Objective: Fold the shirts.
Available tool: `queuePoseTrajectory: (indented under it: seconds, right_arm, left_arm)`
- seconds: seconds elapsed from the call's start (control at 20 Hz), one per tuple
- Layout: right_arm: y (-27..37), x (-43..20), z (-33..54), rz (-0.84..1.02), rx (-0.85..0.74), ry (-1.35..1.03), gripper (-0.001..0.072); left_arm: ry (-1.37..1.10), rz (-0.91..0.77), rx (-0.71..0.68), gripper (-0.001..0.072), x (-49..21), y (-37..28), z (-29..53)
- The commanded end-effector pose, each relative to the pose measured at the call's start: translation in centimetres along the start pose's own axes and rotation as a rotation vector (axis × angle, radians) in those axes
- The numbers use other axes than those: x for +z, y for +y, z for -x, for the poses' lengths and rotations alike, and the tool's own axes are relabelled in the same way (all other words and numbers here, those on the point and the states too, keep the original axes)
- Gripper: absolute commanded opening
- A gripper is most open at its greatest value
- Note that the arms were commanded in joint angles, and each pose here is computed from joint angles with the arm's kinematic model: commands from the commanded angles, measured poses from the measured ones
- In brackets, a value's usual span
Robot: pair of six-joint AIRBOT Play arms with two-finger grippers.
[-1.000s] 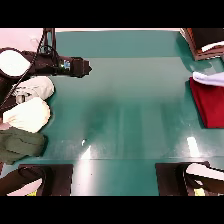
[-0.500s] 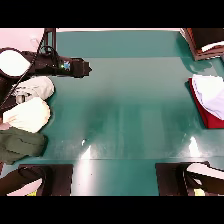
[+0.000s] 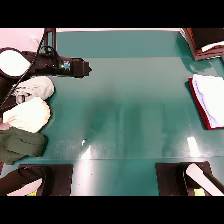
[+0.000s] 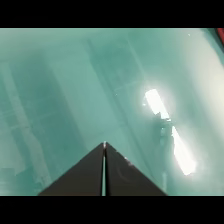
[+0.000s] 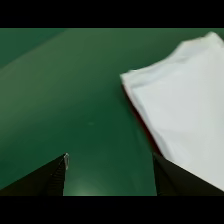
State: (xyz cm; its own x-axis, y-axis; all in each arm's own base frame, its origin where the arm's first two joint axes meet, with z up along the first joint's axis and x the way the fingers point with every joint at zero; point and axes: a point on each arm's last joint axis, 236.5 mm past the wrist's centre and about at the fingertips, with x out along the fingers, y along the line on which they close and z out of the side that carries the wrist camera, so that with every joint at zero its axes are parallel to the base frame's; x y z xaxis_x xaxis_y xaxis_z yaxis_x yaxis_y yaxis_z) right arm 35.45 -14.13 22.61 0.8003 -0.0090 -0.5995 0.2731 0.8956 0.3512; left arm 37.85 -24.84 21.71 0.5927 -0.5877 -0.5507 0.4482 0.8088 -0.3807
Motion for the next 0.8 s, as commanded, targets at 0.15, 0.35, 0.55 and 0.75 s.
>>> queuePoseTrajectory:
  seconds: [0.15, 0.35, 0.55, 0.75]
  right_arm:
    - [18.6, -5.4, 1.5, 0.309, 0.387, 0.07, 0.0593]
    - [25.3, -10.1, 2.6, 0.431, 0.554, 0.154, 0.0273]
    - [27.6, -12.4, 3.2, 0.485, 0.615, 0.198, 0.0016]
    - [27.8, -12.6, 3.4, 0.49, 0.622, 0.203, 0.0016]
  left_arm:
    - [-0.011, 0.001, -0.001, 0.0021, 0.3, 0.0, 0.0]
    - [-0.052, 0.002, -0.004, 0.0021, 1.2, -0.1, 0.1]
    - [-0.072, 0.002, -0.005, 0.0021, 1.7, -0.1, 0.1]
    - [-0.074, 0.001, -0.005, 0.0021, 1.8, -0.2, 0.1]
